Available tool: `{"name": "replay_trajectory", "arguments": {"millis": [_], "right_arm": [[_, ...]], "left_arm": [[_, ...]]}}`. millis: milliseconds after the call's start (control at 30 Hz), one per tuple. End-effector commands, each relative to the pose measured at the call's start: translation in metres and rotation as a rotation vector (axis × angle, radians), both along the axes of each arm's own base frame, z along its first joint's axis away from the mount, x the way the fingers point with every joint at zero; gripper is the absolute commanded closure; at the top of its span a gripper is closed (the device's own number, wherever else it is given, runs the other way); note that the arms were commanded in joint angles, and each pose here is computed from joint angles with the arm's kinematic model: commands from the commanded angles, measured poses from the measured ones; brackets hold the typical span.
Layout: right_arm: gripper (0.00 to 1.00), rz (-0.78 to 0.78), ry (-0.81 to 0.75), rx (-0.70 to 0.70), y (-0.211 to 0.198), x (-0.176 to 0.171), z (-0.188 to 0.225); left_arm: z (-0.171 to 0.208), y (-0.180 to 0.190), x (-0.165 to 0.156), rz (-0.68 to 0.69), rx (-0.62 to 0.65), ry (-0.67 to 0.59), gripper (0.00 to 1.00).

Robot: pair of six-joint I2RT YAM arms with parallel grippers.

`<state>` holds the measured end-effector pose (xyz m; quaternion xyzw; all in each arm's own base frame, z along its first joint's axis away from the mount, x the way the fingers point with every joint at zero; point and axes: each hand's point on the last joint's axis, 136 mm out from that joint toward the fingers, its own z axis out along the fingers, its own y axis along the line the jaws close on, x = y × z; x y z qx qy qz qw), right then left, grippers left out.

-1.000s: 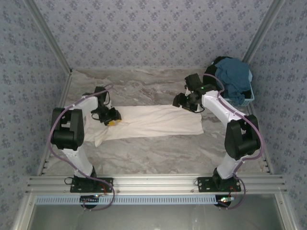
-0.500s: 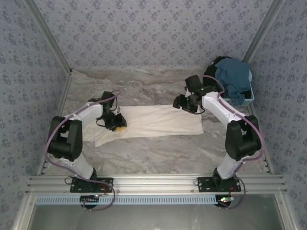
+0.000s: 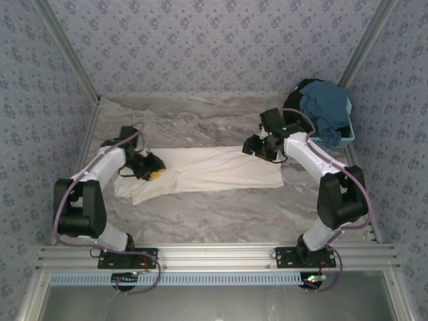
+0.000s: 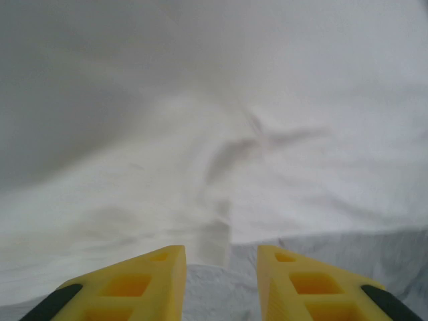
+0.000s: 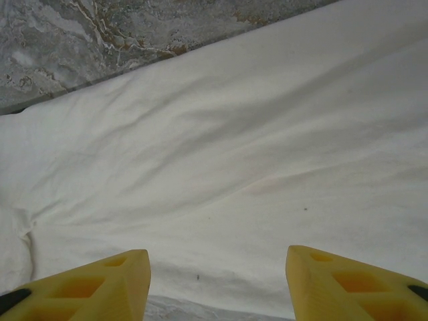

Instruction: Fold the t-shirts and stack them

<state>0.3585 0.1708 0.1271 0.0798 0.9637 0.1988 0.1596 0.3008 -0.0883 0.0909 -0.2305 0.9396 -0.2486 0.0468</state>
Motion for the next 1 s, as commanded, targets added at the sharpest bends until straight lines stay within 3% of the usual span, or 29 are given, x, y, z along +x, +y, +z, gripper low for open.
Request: {"name": "replay_trajectory", "arguments": {"millis": [0,100,167,367,633,967], "right_arm": [[0.42,0.033,-0.035,0.042,0.017,-0.006,0.008],[0.41,0.109,-0.066,0.104,0.044,-0.009,0.010],[0.39,0.152,-0.062,0.152,0.060,-0.017,0.005],[0.37,0.218,-0.060,0.302,0.099,-0.026,0.008],[0.37,0.211,-0.055,0.316,0.108,-0.025,0.011],[0.37,0.217,-0.037,0.314,0.110,-0.021,0.010]], "left_arm": [[0.000,0.048,-0.008,0.141,0.081,0.064,0.69],[-0.012,0.082,-0.016,0.207,0.119,0.128,0.67],[-0.018,0.096,-0.011,0.232,0.117,0.107,0.64],[-0.037,0.105,0.018,0.221,0.088,0.046,0.63],[-0.058,0.124,0.003,0.215,0.214,0.133,0.66],[-0.070,0.117,0.010,0.224,0.161,0.141,0.67]]}}
